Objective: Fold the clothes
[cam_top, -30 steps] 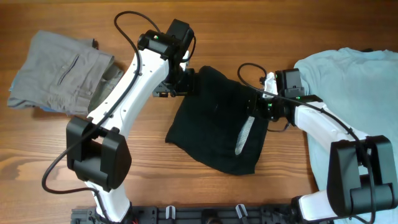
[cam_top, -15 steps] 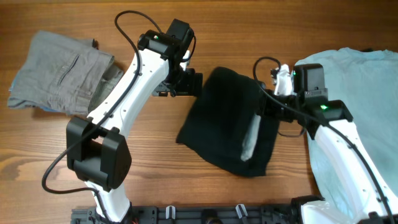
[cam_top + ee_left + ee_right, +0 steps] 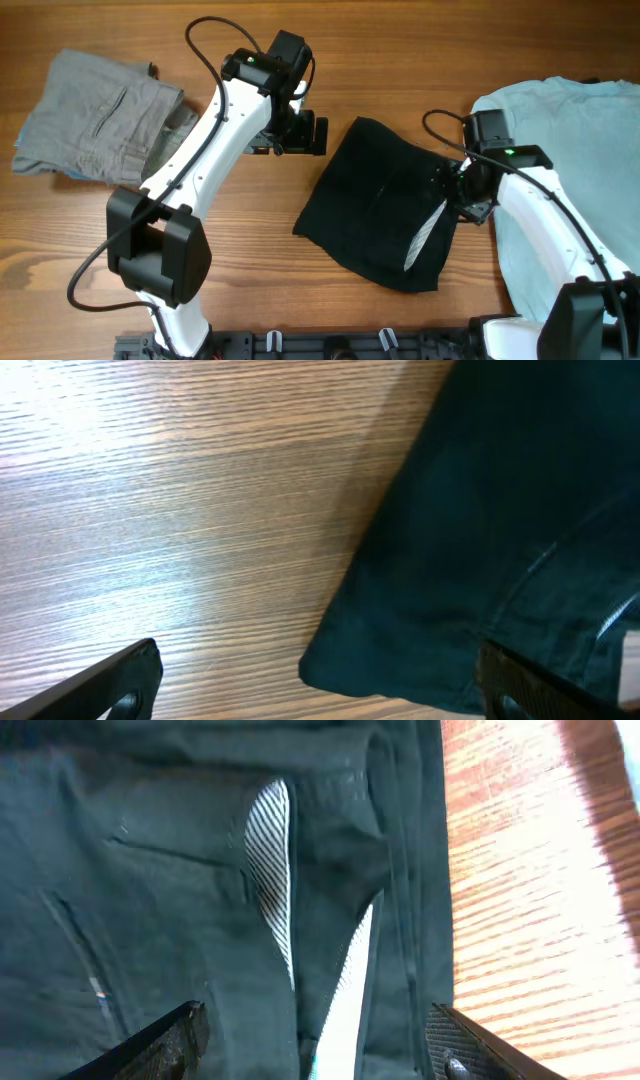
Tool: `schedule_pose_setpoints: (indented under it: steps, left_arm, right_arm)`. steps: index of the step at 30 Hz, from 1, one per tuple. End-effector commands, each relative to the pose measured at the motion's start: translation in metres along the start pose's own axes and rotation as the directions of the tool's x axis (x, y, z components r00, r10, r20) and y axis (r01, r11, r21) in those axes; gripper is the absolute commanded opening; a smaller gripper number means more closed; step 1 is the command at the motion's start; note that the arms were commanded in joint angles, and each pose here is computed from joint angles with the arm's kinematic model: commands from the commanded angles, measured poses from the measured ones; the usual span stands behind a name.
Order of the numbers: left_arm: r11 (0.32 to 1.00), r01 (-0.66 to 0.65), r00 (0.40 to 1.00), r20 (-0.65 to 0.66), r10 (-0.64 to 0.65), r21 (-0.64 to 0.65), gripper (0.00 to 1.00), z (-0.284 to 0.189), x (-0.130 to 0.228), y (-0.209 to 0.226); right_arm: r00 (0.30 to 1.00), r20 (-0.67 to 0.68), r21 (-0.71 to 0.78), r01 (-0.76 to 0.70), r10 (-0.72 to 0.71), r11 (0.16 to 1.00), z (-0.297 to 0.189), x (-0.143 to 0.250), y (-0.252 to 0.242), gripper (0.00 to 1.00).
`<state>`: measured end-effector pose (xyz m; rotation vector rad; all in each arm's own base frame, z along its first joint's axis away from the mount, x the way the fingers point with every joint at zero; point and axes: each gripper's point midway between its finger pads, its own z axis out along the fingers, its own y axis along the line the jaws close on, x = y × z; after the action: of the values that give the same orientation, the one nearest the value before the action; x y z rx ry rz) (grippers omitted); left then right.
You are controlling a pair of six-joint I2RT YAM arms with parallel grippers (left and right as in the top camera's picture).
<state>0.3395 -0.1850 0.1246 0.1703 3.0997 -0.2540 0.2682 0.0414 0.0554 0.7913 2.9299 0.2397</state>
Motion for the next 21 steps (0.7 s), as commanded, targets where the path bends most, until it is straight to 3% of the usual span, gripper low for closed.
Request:
schedule_pose_setpoints:
  steps: [1,2,3,5,7,10,11,12,17,21]
  left_arm:
    - [0.991,-0.049,0.998,-0.041,0.055,0.122,1.0,0.0,0.012,-0.019]
    - [0.988,-0.066,0.997,-0.038,0.072,0.142,0.98,0.003,0.012,-0.022]
    - [0.979,-0.104,0.993,-0.032,0.111,0.175,0.93,0.007,0.012,-0.027]
    - [0.952,-0.166,0.983,-0.038,0.182,0.259,0.85,0.014,0.019,-0.038]
    - [0.921,-0.166,0.975,-0.082,0.207,0.352,0.68,0.016,0.034,-0.05]
    - [0.905,-0.118,0.967,-0.161,0.199,0.409,0.42,0.019,0.054,-0.055]
    - [0.905,-0.117,0.963,-0.176,0.205,0.41,0.17,0.022,0.059,-0.056]
    - [0.9,-0.121,0.958,-0.189,0.217,0.419,0.04,0.025,0.065,-0.061]
    - [0.883,-0.22,0.915,-0.224,0.334,0.415,0.04,0.055,0.104,-0.088]
    - [0.988,-0.062,0.961,-0.26,0.098,0.144,0.04,0.099,0.116,-0.065]
  right_arm:
    - [0.975,0.111,-0.217,0.215,-0.194,0.952,-0.036,-0.014,0.046,0.7]
    - [0.957,0.139,-0.275,0.286,-0.256,0.918,-0.044,-0.012,0.057,0.66]
    - [0.951,0.151,-0.297,0.305,-0.271,0.905,-0.049,-0.011,0.061,0.55]
    - [0.95,0.152,-0.295,0.308,-0.274,0.904,-0.049,-0.011,0.061,0.25]
    - [0.955,0.124,-0.287,0.295,-0.27,0.911,-0.04,-0.008,0.058,0.04]
    - [0.962,0.061,-0.268,0.273,-0.266,0.924,-0.019,-0.003,0.052,0.04]
    - [0.964,0.025,-0.256,0.261,-0.263,0.931,-0.009,-0.001,0.049,0.04]
    - [0.965,0.003,-0.248,0.253,-0.261,0.935,-0.002,0.0,0.047,0.04]
    - [0.965,0.032,-0.241,0.259,-0.259,0.935,0.002,-0.01,0.048,0.04]
    - [0.971,0.044,-0.239,0.238,-0.234,0.941,-0.002,-0.016,0.043,0.04]
